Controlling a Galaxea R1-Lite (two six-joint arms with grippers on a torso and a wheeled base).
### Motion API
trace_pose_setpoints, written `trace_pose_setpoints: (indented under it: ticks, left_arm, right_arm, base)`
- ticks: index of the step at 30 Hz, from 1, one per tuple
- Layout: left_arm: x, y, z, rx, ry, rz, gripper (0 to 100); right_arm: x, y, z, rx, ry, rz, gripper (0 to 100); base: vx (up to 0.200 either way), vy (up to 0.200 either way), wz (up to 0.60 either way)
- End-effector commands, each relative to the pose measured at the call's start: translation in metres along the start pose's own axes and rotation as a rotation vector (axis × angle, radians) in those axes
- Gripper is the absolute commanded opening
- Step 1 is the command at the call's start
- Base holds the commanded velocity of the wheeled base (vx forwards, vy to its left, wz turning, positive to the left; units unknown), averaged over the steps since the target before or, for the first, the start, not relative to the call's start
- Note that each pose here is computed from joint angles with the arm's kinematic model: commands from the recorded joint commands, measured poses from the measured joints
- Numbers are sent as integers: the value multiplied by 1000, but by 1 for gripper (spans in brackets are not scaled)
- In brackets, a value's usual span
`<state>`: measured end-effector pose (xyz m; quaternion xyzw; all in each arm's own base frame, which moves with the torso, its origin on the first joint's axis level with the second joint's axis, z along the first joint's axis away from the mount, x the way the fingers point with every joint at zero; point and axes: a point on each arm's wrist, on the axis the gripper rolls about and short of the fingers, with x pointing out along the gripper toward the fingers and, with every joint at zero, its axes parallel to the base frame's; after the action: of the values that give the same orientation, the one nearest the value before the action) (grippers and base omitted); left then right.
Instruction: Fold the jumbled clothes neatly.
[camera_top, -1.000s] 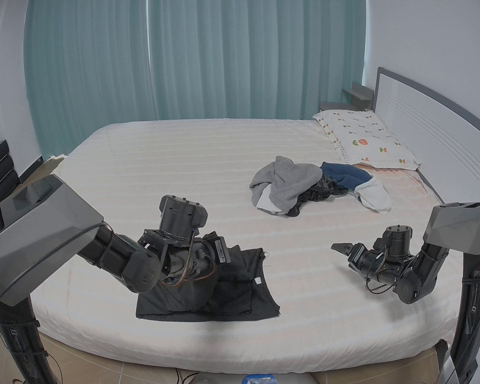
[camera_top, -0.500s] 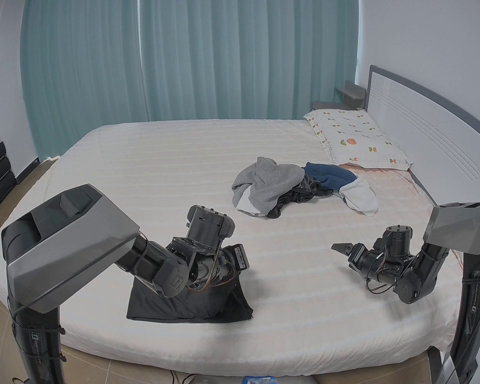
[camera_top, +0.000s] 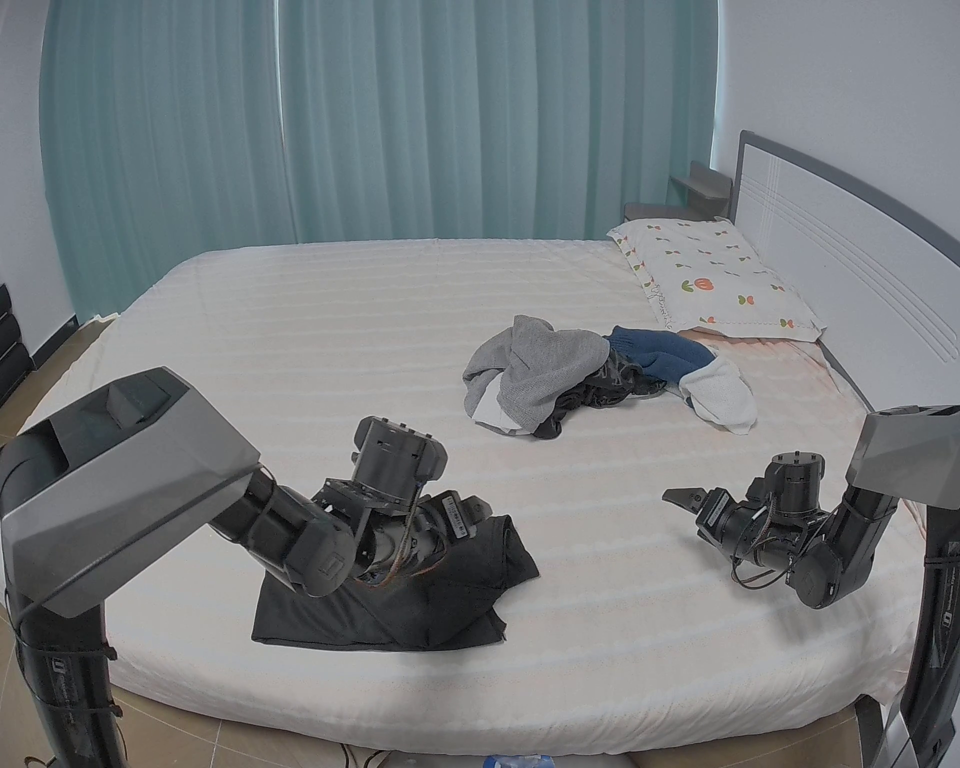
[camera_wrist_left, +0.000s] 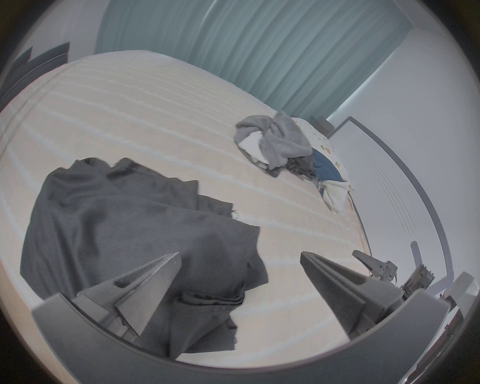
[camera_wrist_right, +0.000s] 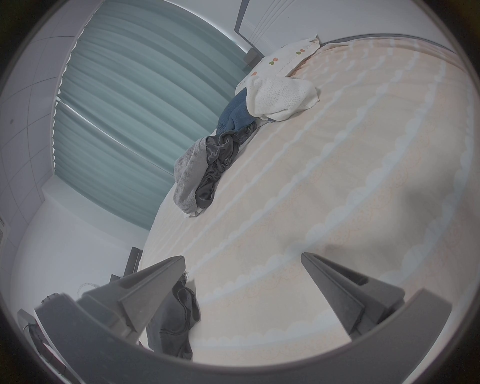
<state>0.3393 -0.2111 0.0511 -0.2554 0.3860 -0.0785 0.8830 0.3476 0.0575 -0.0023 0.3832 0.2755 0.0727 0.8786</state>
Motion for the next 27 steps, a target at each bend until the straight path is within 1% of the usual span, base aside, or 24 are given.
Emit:
trace_pose_setpoints:
  ticks: [1,3,4,5,6,7,9,11,14,16,19,21,25,27]
  left_arm:
    - [-24,32,18,-92,-26,48,100]
    - [-30,46,24,-144,-30,51,100]
    - [-31,48,25,-156,-29,52,100]
    - [-37,60,28,-217,-31,50,100]
    - [-41,66,29,-242,-31,45,100]
    - [-46,75,29,-279,-23,33,100]
    - [-52,91,30,-326,-16,8,100]
    - [-54,100,29,-349,-22,-1,100]
    - [-51,109,23,-372,-33,-2,100]
    - [-47,112,24,-385,-49,-7,100]
    - [-47,118,28,-429,-59,-11,100]
    - [-48,121,27,-457,-52,-2,100]
    - [-49,124,22,-474,-41,10,100]
    - [-51,127,16,-487,-25,24,100]
  right_arm:
    - [0,0,-1,0,3,0,100]
    - [0,0,-1,-1,4,-1,100]
    - [0,0,-1,-1,4,-1,100]
    - [0,0,-2,0,6,-1,100]
    - [0,0,-2,0,6,-1,100]
    - [0,0,-1,0,5,0,100]
    - [0,0,-2,-2,6,-1,100]
    - [0,0,-2,-2,6,-1,100]
    - [1,0,-2,-2,8,-2,100]
    - [1,0,-4,-2,13,-3,100]
    - [2,0,-4,-3,14,-2,100]
    - [2,0,-5,-5,16,-2,100]
    - [2,0,-5,-5,17,-3,100]
    - [1,0,-5,-5,18,-4,100]
  base:
    - [0,0,0]
    - [0,0,0]
    - [0,0,0]
    - [0,0,0]
    - [0,0,0]
    - [0,0,0]
    - [0,0,0]
    - [0,0,0]
    - [0,0,0]
    - [0,0,0]
    - [0,0,0]
    - [0,0,0]
    - [0,0,0]
    - [-200,0,0]
